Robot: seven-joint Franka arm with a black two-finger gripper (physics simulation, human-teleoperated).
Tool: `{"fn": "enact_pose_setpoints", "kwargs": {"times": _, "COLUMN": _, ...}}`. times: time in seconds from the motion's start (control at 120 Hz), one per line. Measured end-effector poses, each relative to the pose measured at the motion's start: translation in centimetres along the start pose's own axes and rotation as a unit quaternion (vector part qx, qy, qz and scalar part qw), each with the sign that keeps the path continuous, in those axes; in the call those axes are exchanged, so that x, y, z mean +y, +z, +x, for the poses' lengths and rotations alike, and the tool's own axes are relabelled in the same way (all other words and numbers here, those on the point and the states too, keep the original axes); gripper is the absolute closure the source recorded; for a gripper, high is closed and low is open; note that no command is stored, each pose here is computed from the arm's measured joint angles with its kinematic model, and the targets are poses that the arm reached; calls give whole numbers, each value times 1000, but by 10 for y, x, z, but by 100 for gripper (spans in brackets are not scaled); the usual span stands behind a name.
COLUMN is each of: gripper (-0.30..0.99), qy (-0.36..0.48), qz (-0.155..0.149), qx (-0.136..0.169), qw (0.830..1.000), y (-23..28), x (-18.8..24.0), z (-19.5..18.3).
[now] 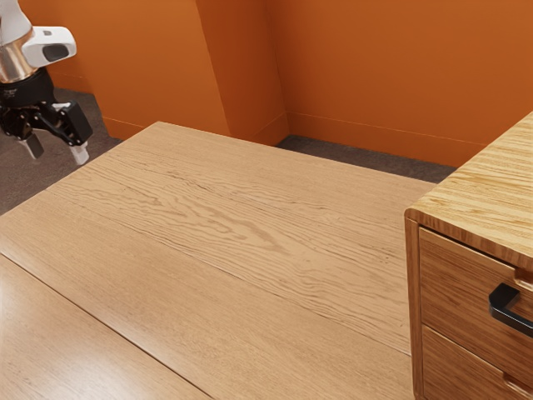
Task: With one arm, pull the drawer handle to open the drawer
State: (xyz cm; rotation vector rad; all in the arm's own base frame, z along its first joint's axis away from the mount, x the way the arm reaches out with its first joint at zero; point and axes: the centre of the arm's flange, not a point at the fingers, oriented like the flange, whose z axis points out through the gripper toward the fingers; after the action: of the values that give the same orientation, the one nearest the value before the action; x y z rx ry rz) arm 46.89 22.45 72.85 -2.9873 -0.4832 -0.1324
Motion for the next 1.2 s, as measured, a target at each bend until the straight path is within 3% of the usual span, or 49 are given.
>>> {"fn": "enact_pose_setpoints", "kwargs": {"times": 0.175, "gripper": 2, "qy": -7, "qz": -12, "qx": 2, "qw": 1000, "y": 0, "x": -10, "z": -1}}
{"fn": "enact_pose_setpoints", "kwargs": {"times": 0.2, "gripper": 2, "qy": -10, "qz": -11, "qx": 15, "qw": 1000, "y": -15, "x": -13, "z": -4}}
{"fn": "enact_pose_setpoints", "kwargs": {"times": 0.267, "gripper": 2, "qy": 4, "qz": -12, "qx": 92, "qw": 996, "y": -96, "x": -6, "z": -34}}
{"fn": "enact_pose_setpoints", "kwargs": {"times": 0.325, "gripper": 2, "qy": 43, "qz": -20, "qx": 112, "qw": 993, "y": -122, "x": 32, "z": -43}}
{"fn": "enact_pose_setpoints", "kwargs": {"times": 0.467, "gripper": 2, "qy": 116, "qz": -28, "qx": 78, "qw": 990, "y": -100, "x": 115, "z": -25}}
{"fn": "enact_pose_setpoints", "kwargs": {"times": 0.633, "gripper": 2, "qy": 148, "qz": -41, "qx": 52, "qw": 987, "y": -88, "x": 146, "z": -30}}
{"fn": "enact_pose_setpoints", "kwargs": {"times": 0.725, "gripper": 2, "qy": 204, "qz": -56, "qx": -1, "qw": 977, "y": -58, "x": 186, "z": -71}}
{"fn": "enact_pose_setpoints", "kwargs": {"times": 0.792, "gripper": 2, "qy": 242, "qz": -67, "qx": -24, "qw": 968, "y": -45, "x": 199, "z": -134}}
{"fn": "enact_pose_setpoints", "kwargs": {"times": 0.858, "gripper": 2, "qy": 304, "qz": -73, "qx": -17, "qw": 950, "y": -47, "x": 231, "z": -205}}
{"fn": "enact_pose_setpoints", "kwargs": {"times": 0.958, "gripper": 3, "qy": 406, "qz": -71, "qx": 13, "qw": 911, "y": -55, "x": 278, "z": -280}}
{"fn": "enact_pose_setpoints", "kwargs": {"times": 1.05, "gripper": 3, "qy": 535, "qz": -21, "qx": 61, "qw": 842, "y": -66, "x": 345, "z": -392}}
{"fn": "enact_pose_setpoints", "kwargs": {"times": 1.117, "gripper": 3, "qy": 609, "qz": -7, "qx": 91, "qw": 788, "y": -81, "x": 371, "z": -467}}
{"fn": "enact_pose_setpoints", "kwargs": {"times": 1.2, "gripper": 3, "qy": 658, "qz": -6, "qx": 97, "qw": 746, "y": -89, "x": 398, "z": -499}}
